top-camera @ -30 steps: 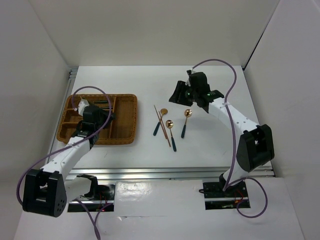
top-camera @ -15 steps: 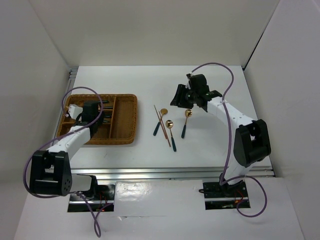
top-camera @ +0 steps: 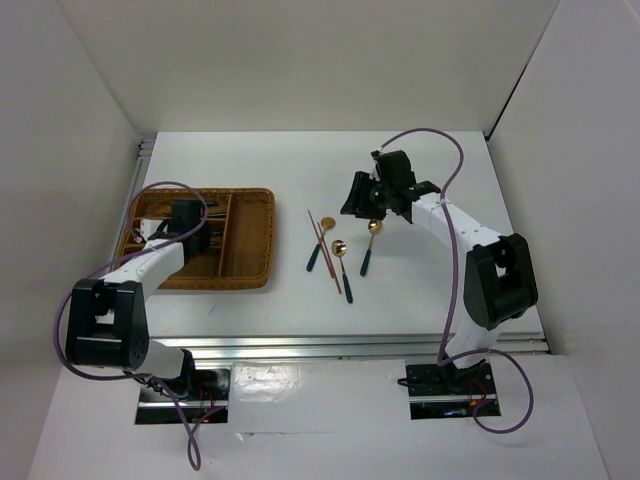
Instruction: Sort the eating utensils into containers
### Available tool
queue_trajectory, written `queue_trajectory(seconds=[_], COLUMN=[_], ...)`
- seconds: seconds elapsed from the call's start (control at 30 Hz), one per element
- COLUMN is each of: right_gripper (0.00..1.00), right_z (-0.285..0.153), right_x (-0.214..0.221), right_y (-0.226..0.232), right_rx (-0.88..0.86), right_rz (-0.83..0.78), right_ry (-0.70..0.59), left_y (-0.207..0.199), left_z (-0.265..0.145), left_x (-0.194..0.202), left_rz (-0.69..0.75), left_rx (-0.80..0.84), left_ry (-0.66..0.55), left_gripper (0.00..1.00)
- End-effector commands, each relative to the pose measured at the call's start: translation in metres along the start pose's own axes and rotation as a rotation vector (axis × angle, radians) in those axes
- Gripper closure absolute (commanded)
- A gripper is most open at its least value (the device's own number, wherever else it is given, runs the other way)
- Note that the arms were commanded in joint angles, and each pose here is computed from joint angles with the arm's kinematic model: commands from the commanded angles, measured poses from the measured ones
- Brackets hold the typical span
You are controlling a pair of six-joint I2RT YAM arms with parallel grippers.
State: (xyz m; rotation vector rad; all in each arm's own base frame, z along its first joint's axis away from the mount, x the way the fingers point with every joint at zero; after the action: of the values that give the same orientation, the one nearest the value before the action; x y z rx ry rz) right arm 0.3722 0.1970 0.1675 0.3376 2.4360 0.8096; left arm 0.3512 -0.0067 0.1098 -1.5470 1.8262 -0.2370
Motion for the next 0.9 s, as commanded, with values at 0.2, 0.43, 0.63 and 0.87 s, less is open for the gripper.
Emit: queue_trajectory(seconds=[0.2,0.43,0.63,0.87], right_gripper=[0.45,0.46,0.46,0.46], right_z=[-0.001,0.004,0.004,0.004], right_x=[-0.011,-0.011,-0.011,-0.010], right_y=[0.004,0.004,0.004,0.004], right_rx=[-0.014,-0.015,-0.015,-0.023], right_rz=[-0.029,-0.027,-0.027,-0.036], right_ry=[-0.023,-0.010,-0.010,-0.003], left_y=[-0.008,-0.012,-0.016,-0.029], left_z=[0.012,0.025,0.022,0.003], left_x=[-0.009,-0.006,-0.006,-0.016], left_rz=[-0.083,-0.060,-0.049,-0.041], left_rx=[-0.023,-0.023,-0.022,0.030], left_ry=[0.024,0.110,0.123,0.108], left_gripper=[0.73,0.66,0.46,0.33])
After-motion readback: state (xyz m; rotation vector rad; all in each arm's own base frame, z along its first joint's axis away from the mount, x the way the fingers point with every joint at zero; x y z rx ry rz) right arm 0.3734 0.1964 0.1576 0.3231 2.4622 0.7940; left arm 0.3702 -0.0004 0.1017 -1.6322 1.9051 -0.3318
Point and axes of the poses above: each gripper's point midway between its finger pads, its own z axis out along the fingers, its own y axis along the line the jaws close on, x = y × z, the point moved 4 cm from there along -z, back along the fingers, and after that the axes turned 12 degrees about z, right-handed, at the moved point
